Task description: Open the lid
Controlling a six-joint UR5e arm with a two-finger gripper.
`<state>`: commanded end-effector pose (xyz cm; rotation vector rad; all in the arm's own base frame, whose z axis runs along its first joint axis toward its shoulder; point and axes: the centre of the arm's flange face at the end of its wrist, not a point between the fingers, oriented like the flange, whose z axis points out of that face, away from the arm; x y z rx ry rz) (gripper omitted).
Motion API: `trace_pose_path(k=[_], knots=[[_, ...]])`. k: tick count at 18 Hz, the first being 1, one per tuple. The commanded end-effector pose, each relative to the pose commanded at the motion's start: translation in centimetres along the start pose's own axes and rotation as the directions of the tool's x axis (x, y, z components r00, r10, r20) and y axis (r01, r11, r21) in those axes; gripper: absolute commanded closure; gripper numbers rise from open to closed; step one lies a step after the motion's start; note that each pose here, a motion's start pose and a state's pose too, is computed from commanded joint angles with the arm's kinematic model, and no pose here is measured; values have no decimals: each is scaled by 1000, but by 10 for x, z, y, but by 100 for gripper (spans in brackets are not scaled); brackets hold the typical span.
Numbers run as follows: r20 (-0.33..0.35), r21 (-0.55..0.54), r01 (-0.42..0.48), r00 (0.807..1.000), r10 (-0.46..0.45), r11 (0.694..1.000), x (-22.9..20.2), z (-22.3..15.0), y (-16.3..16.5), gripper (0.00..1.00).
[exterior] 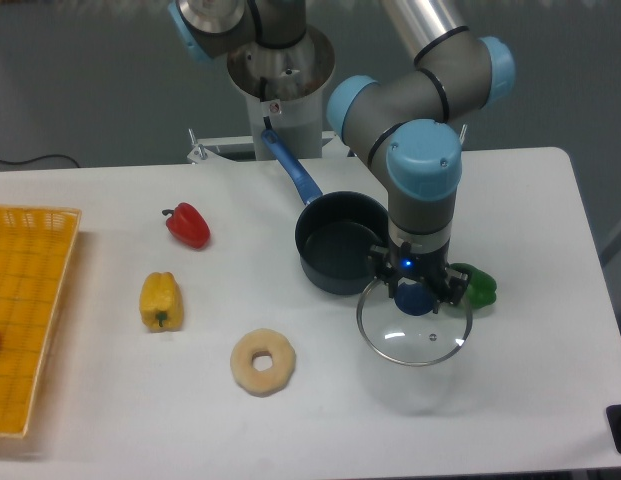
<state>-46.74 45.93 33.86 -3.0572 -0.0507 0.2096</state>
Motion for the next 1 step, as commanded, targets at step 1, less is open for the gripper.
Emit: trace_pose_path(k=[1], knots=[[-1, -1, 0, 1000, 0, 1000, 1, 1, 0, 49]])
